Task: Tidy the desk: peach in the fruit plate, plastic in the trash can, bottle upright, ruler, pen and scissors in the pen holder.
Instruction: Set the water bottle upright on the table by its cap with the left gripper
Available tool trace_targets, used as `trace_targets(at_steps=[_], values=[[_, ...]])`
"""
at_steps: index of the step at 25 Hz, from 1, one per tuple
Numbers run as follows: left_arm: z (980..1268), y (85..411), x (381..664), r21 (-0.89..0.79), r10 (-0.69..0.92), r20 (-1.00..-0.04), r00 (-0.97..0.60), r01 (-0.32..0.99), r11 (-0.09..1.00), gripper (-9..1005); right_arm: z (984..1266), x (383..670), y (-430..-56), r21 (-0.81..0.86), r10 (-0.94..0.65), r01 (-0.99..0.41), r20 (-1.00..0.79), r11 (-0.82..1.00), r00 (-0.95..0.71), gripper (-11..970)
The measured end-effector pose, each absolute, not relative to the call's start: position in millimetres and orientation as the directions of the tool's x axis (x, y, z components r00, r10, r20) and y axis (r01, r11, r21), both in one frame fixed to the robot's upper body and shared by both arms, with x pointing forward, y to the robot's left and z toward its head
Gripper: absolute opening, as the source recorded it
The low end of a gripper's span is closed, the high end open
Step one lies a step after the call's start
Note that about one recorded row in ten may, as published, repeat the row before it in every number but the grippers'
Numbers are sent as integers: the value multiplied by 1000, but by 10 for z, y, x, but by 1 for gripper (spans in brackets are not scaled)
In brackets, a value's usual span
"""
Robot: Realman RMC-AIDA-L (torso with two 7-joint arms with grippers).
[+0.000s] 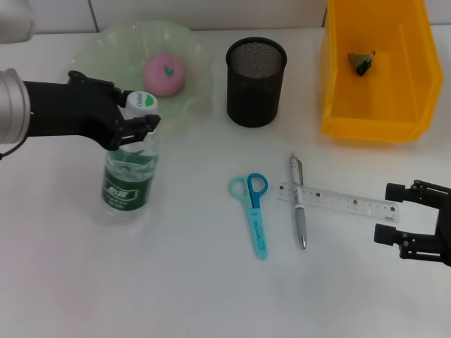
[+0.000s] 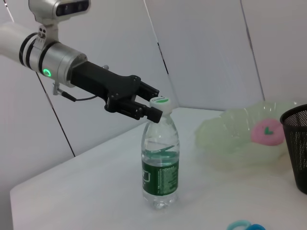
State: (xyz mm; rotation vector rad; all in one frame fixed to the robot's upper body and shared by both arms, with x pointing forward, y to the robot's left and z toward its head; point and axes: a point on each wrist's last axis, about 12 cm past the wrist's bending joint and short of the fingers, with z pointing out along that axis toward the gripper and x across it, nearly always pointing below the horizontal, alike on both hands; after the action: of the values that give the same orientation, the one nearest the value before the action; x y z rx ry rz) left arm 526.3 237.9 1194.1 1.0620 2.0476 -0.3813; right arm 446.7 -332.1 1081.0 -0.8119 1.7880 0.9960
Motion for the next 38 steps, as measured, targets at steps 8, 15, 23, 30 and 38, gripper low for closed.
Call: trace_targets(at_steps=[8, 15, 23, 30, 38], values=[[11951, 2458, 5270, 88, 542, -765, -348, 777, 624, 444, 10824, 4491, -3314, 288, -111, -842, -921, 455, -374, 829], [11920, 2487, 5313, 86, 519, -782, -344, 766, 637, 447, 10834, 4508, -3309, 285, -113, -844, -921, 454, -372, 829], [11907, 2496, 5347, 75, 509, -786, -352, 762, 643, 465, 10830, 4514, -3301, 286, -121, -846, -919, 450, -375, 829], [11940, 2442, 5383, 67, 505, -790, -347, 771, 634, 480, 10824, 4509, -3297, 288, -122, -846, -918, 449, -378, 829], [11952, 2394, 5406, 62, 503, -793, -343, 776, 627, 498, 10829, 4509, -3304, 297, -119, -842, -915, 450, -387, 829]])
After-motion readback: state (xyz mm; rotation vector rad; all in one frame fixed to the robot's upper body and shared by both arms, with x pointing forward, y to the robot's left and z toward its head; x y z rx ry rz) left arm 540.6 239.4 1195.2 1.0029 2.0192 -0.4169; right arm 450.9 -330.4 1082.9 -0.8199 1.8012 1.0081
